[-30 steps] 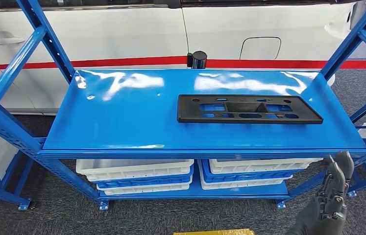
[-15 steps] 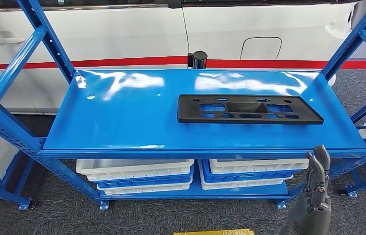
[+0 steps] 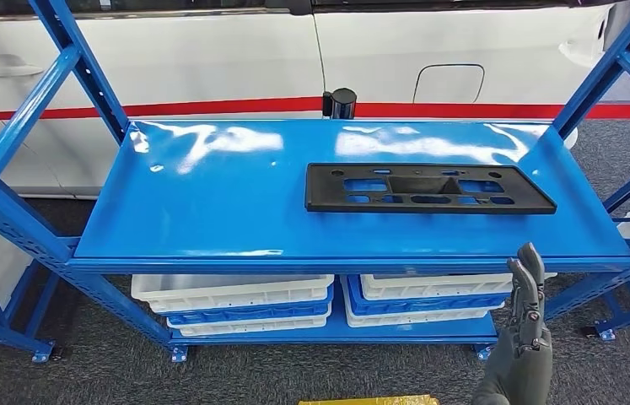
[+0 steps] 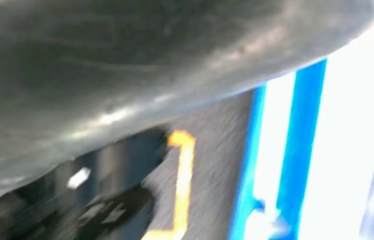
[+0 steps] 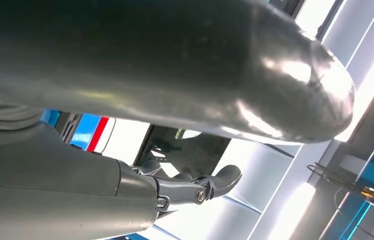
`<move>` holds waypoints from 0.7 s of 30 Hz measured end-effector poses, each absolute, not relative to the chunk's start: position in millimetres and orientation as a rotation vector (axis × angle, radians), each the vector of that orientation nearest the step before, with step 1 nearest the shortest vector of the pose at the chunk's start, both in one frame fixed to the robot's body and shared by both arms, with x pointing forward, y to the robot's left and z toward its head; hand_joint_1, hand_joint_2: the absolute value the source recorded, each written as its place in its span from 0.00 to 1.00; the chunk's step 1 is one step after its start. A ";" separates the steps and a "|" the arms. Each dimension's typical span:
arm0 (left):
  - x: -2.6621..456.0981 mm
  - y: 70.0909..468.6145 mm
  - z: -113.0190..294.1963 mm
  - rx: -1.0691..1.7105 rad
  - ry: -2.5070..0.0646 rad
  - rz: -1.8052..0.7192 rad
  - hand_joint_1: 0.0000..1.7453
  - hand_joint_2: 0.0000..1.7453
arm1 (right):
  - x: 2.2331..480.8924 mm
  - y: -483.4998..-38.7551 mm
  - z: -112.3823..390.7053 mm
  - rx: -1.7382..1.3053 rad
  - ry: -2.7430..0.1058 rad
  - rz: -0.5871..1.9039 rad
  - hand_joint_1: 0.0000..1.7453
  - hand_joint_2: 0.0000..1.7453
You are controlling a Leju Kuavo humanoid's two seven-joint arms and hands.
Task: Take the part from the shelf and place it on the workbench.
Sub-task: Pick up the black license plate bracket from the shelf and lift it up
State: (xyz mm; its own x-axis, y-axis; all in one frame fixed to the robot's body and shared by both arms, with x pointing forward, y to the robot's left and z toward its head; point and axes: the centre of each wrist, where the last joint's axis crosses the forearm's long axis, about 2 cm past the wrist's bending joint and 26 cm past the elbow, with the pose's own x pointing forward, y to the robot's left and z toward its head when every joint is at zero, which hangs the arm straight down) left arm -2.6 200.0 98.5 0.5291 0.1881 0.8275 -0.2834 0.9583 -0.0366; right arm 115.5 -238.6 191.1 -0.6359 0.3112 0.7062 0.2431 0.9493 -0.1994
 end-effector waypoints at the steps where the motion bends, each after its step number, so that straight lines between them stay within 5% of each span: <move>1: 7.6 202.7 82.1 0.134 -1.033 0.263 0.00 0.00 | 115.0 -239.5 190.7 -0.389 -2.288 0.101 0.00 0.00; 6: 46.5 228.8 25.2 0.276 -1.532 -0.008 0.00 0.00 | 109.1 -246.9 192.6 -0.432 -2.286 0.098 0.00 0.00; 21: 76.2 240.6 82.2 0.462 -1.694 -0.003 0.00 0.00 | 103.1 -250.1 193.2 -0.454 -2.269 0.099 0.00 0.00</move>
State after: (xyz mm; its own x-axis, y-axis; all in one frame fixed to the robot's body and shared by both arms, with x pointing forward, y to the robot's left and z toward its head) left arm 76.2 240.6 82.2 -0.1023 -0.3026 0.9476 -0.2991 0.9179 0.2608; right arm 103.1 -250.1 193.2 -0.6134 0.3541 0.7059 0.2911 0.9323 -0.2146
